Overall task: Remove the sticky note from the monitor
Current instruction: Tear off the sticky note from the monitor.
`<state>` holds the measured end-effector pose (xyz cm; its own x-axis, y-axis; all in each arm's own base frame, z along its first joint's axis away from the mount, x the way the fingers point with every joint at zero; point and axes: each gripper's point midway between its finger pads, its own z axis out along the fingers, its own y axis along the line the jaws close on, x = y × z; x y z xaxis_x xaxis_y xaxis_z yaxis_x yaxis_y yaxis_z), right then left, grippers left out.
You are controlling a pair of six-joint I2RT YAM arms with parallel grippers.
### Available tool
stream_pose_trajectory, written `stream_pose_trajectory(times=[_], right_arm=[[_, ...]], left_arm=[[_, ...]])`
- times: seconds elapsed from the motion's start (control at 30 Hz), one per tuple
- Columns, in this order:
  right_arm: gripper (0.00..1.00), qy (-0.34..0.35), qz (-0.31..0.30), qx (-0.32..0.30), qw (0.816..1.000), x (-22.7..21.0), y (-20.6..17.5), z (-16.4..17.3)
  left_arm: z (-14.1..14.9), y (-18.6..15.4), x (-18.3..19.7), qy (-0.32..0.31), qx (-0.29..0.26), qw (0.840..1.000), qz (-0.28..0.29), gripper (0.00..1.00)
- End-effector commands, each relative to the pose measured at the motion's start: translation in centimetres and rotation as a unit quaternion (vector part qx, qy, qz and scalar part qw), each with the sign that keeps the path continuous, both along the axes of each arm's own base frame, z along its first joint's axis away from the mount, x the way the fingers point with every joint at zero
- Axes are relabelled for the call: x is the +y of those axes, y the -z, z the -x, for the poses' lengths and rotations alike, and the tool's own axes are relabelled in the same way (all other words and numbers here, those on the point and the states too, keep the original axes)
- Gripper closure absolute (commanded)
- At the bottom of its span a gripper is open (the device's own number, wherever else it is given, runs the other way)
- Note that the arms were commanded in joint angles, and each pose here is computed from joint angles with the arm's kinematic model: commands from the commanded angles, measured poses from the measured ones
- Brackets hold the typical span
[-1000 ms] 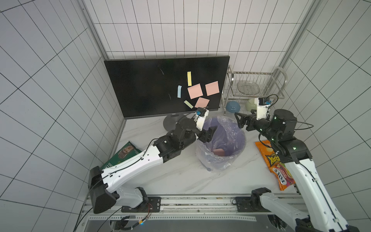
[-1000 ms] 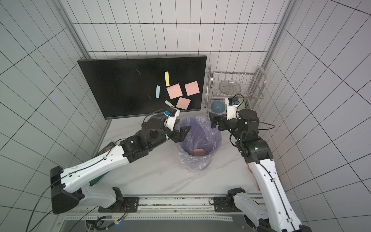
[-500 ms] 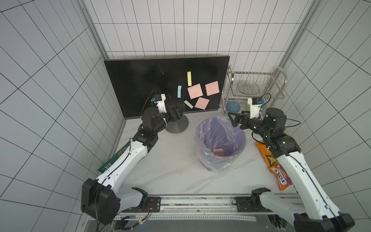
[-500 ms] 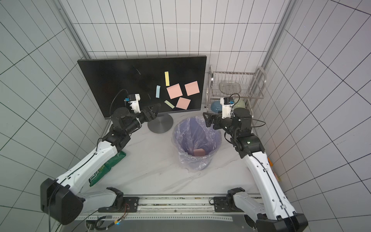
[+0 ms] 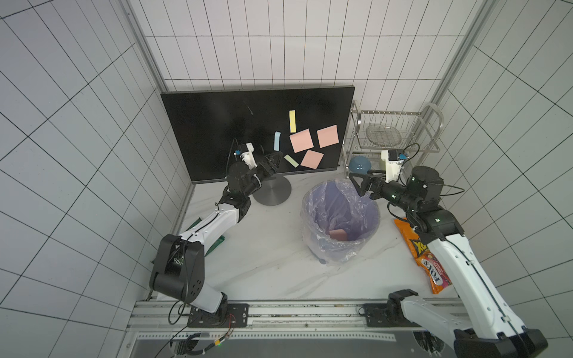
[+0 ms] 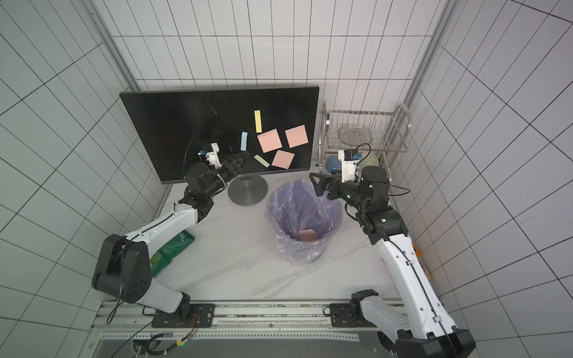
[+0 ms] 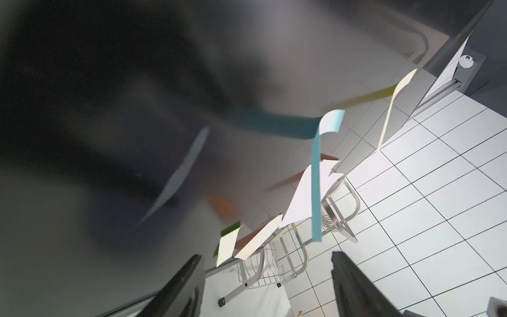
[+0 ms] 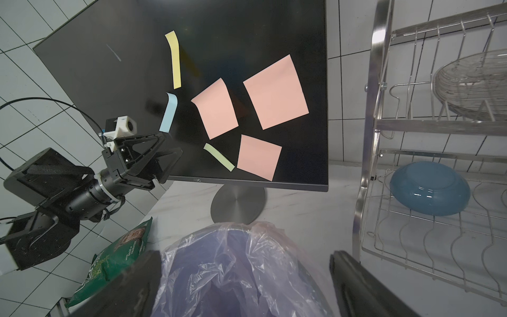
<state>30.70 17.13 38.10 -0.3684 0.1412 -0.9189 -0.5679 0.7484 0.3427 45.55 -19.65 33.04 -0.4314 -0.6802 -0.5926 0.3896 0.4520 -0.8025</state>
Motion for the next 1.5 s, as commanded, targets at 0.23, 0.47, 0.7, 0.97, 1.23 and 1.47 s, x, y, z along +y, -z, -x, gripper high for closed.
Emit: stream_pose_trajectory(times=[0.23,0.47,0.7,0.97,1.23,1.47], right_arm=[[0.01,-0.004,-0.009,-0.013,1.000,-0.1,-0.5,0.7],[0.01,-0.004,-0.010,-0.013,1.000,-0.1,-0.5,0.7],[0.01,-0.003,-0.011,-0.013,1.000,-0.1,-0.5,0.8],[0.01,-0.007,-0.010,-0.012,1.000,0.0,-0.5,0.8],[0.01,-0.013,-0.013,-0.009,1.000,0.3,-0.4,0.5],[0.01,-0.013,-0.014,-0.008,1.000,0.4,-0.3,0.4]], left_arm=[[-0.5,-4.1,-0.5,0.003,-0.049,0.998,0.027,0.39],[-1.1,-4.0,-1.1,0.010,-0.037,0.999,0.026,0.53],[-1.6,-3.9,-1.2,0.010,-0.028,0.999,0.018,0.73],[-1.5,-4.2,-1.2,0.011,-0.030,0.999,0.010,0.96],[-0.8,-4.9,-1.2,0.013,-0.040,0.999,-0.001,1.00],[0.5,-5.3,-1.7,0.008,-0.052,0.998,-0.032,1.00]])
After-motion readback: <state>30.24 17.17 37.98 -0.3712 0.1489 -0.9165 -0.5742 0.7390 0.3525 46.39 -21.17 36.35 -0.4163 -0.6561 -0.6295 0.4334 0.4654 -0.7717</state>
